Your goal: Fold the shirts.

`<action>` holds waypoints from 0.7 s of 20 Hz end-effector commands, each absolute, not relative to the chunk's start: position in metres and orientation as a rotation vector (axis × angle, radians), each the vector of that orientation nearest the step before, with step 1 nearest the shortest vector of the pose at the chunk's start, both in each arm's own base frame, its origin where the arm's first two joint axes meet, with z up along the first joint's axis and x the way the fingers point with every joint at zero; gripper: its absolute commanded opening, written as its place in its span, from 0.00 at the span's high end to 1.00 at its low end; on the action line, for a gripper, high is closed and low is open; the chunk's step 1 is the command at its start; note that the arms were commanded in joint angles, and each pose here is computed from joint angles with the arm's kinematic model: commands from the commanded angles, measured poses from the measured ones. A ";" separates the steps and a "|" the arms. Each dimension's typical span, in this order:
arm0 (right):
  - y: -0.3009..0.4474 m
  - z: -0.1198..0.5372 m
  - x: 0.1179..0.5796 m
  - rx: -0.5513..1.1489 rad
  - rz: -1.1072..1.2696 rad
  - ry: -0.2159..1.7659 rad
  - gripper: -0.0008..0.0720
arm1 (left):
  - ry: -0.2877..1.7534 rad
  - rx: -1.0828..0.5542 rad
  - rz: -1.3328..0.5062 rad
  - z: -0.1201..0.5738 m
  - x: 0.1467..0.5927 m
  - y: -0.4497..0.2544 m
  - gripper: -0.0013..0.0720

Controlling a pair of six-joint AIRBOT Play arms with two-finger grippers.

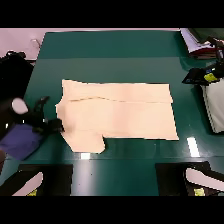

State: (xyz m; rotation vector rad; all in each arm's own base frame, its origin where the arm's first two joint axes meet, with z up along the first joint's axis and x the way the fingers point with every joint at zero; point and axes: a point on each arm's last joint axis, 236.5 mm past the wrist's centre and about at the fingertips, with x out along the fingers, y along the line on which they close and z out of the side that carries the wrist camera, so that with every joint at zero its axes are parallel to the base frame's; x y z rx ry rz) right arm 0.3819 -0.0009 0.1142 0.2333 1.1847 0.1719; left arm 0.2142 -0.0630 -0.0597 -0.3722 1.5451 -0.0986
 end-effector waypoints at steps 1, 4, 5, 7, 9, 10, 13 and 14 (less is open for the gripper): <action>0.003 0.123 0.380 0.241 0.183 1.163 0.48 | 1.477 -0.544 -0.099 -0.078 0.190 -0.087 0.25; 0.003 0.122 0.379 0.240 0.183 1.166 0.48 | 1.404 -0.642 -0.143 -0.080 0.202 -0.104 0.25; 0.003 0.122 0.379 0.240 0.184 1.167 0.48 | 1.388 -0.665 -0.145 -0.081 0.204 -0.106 0.25; 0.003 0.122 0.379 0.240 0.184 1.168 0.48 | 1.373 -0.699 -0.151 -0.079 0.208 -0.111 0.26; 0.002 0.120 0.374 0.227 0.193 1.186 0.48 | 1.351 -0.725 -0.185 -0.070 0.214 -0.118 0.45; -0.002 0.118 0.371 0.232 0.185 1.202 0.48 | 1.338 -0.701 -0.213 -0.064 0.217 -0.119 0.86; -0.024 0.087 0.344 0.303 0.128 1.290 0.48 | 1.334 -0.664 -0.272 -0.043 0.223 -0.123 0.95; -0.033 0.068 0.327 0.343 0.103 1.339 0.48 | 1.334 -0.648 -0.284 -0.036 0.224 -0.123 0.95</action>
